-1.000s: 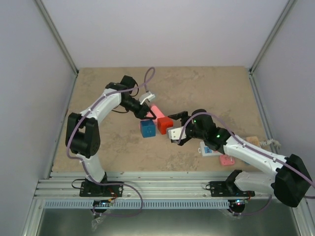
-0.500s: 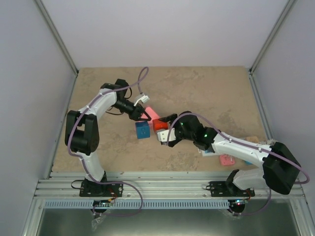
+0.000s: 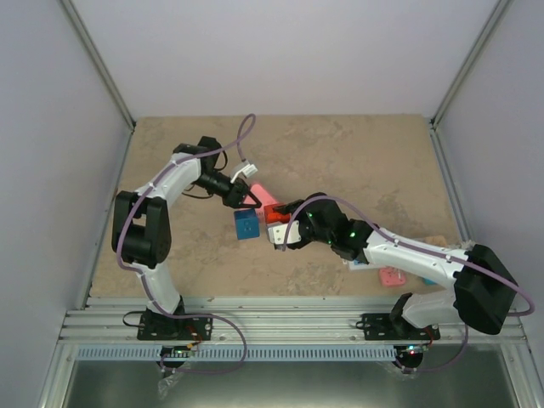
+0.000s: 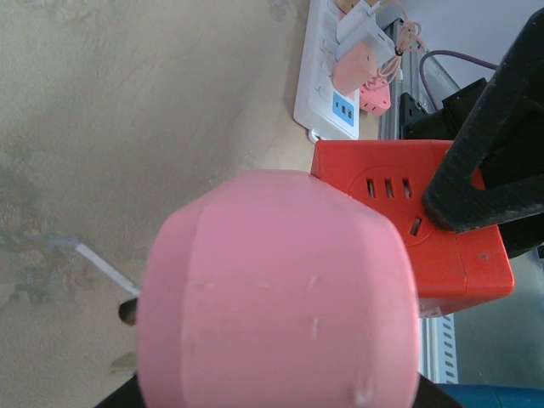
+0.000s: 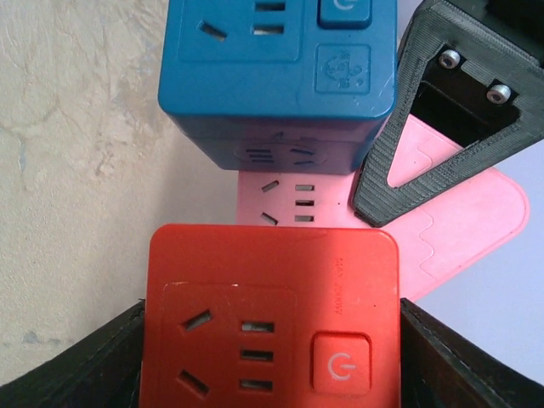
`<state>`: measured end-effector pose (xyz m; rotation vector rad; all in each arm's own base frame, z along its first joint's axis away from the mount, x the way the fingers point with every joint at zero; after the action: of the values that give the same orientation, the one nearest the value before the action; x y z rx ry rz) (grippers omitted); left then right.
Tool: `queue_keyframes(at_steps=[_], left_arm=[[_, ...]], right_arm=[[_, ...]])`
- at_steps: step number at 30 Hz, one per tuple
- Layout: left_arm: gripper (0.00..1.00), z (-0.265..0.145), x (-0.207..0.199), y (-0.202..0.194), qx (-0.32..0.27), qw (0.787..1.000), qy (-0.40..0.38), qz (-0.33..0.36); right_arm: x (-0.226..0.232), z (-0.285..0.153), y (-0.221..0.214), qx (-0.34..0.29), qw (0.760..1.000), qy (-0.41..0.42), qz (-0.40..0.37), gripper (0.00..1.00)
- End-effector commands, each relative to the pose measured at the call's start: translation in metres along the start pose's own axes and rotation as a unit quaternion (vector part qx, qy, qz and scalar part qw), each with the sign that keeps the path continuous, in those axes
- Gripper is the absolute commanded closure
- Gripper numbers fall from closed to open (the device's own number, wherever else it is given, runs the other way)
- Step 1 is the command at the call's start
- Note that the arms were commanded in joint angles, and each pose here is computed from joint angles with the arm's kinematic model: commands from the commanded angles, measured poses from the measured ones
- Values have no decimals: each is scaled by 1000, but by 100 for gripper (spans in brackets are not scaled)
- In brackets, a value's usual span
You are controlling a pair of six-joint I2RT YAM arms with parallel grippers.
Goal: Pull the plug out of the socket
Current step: Remove the plug from the socket.
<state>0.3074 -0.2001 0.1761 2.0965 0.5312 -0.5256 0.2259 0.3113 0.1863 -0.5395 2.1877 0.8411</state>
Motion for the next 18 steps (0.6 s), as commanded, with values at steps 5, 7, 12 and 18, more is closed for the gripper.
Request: queue_keyframes(at_steps=[5, 7, 12, 18], left_arm=[[100, -6, -21, 16, -37, 999, -37, 12], [100, -6, -21, 16, -37, 999, -37, 12], [100, -5, -21, 15, -37, 999, -39, 10], [100, -5, -21, 14, -35, 999, -37, 9]], right_arm=[[-5, -1, 0, 14, 999, -44, -27, 34], [-4, 0, -1, 19, 998, -46, -33, 35], [-4, 0, -2, 24, 997, -55, -41, 44], [-1, -2, -1, 30, 997, -45, -55, 56]])
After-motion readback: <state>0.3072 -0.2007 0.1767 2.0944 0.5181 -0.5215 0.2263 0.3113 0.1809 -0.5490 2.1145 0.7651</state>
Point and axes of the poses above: each gripper's point midway between its finger pads, its own z axis out along the fingers, its own x axis along the line the jaws close on, y = z × x, the point moved 3 cm from there along -z, back along the fingers, and after that the axes turned 2 degrees about z, right-handed, at the moved point
